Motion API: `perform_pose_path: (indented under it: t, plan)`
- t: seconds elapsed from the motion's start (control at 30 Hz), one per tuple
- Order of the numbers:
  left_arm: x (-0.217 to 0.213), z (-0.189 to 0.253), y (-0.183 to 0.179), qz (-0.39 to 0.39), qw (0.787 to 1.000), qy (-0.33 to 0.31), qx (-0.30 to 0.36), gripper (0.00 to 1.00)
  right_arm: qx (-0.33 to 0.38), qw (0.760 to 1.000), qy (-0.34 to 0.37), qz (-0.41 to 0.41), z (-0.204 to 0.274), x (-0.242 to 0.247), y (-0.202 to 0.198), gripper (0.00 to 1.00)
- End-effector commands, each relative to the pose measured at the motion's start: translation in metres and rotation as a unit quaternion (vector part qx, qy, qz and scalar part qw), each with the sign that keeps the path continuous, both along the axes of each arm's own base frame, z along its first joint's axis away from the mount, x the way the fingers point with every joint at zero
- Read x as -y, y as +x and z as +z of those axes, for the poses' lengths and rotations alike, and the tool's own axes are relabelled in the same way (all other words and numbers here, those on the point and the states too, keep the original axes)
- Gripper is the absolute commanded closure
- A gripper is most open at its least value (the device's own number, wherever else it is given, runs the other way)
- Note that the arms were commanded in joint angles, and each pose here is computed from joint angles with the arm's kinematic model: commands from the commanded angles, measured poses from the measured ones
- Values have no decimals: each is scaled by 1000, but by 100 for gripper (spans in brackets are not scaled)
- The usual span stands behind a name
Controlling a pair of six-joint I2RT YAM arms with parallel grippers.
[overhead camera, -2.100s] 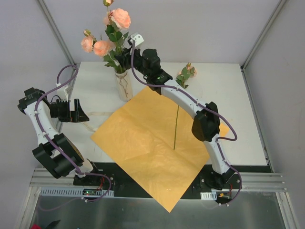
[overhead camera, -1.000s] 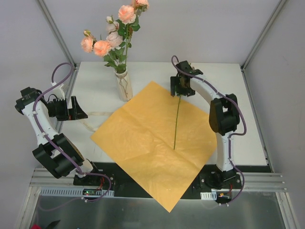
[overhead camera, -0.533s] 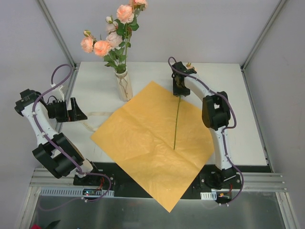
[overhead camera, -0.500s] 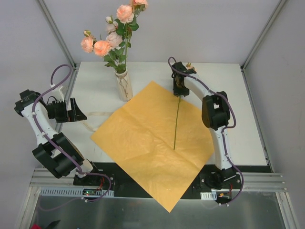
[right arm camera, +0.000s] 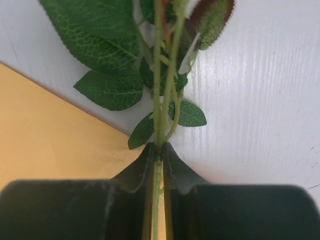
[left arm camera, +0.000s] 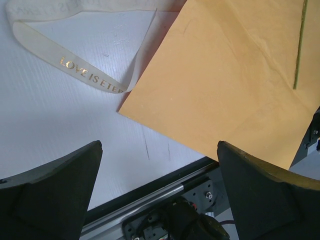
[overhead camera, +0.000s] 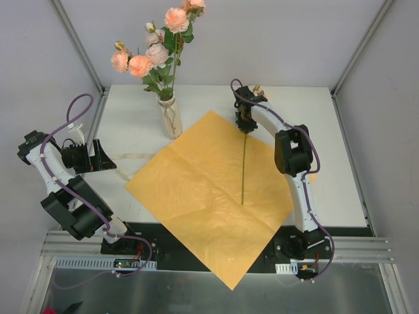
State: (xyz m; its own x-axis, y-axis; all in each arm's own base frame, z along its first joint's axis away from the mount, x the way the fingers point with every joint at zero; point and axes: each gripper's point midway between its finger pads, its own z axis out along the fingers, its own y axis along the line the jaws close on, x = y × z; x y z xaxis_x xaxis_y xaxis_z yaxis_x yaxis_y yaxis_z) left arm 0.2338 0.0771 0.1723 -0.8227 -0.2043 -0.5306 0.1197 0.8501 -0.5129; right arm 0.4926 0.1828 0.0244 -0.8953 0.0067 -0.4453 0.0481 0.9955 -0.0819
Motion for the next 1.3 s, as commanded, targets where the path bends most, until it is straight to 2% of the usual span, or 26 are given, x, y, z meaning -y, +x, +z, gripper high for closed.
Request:
perform_pose_path:
  t: [0.0,0.03,0.17,0.2,0.27,0.4,0.57,0.7,0.77,0.8,0.87,0.9,0.93,0.97,1.0,1.07,1.1,1.13,1.23,1.27]
  plan:
    - [0,-1,-3,-11,1000,3,7,1,10,999,26,-22,8,-2,4,94]
    - [0,-1,-3,-12,1000,4,6,1,13,999,29,-23,9,-3,3,99]
    - [-1,0,-3,-11,1000,9,10,1,45,997,58,-32,35,-7,3,99]
    - [-1,0,-4,-11,1000,9,9,1,68,994,77,-35,59,-9,4,99]
    - [-2,2,-4,-10,1000,11,12,1,92,990,100,-35,74,-13,3,99]
    - [-2,4,-4,-9,1000,12,16,1,192,966,171,-15,162,-23,2,99]
    - [0,8,-3,-10,1000,9,21,1,319,910,260,44,277,-45,-6,99]
    - [0,10,-2,-10,1000,6,23,1,428,845,301,112,374,-65,-39,99]
    - [0,11,-1,-8,1000,4,24,1,481,800,317,167,410,-88,-58,99]
    - [0,12,-1,-9,1000,4,25,1,515,767,330,195,437,-93,-77,99]
    - [0,14,0,-8,1000,1,27,1,612,667,353,236,478,-114,-110,99]
    - [0,14,1,-8,1000,0,27,1,650,632,340,251,499,-115,-122,99]
    - [0,15,1,-7,1000,-1,28,1,664,608,349,261,516,-122,-132,99]
    - [1,16,2,-8,1000,-4,28,1,675,574,367,283,548,-131,-150,99]
    - [0,17,2,-6,1000,-5,29,1,676,566,369,295,552,-142,-150,99]
    - [1,18,3,-6,1000,-8,30,1,711,510,375,307,586,-152,-171,99]
    - [1,19,4,-6,999,-8,31,1,720,501,365,313,584,-164,-166,99]
    - [0,19,4,-5,999,-10,30,1,732,479,370,314,594,-170,-172,99]
    - [1,19,3,-7,999,-10,30,1,749,443,376,317,609,-187,-171,99]
    - [2,19,3,-8,999,-8,31,1,750,441,375,318,601,-198,-164,99]
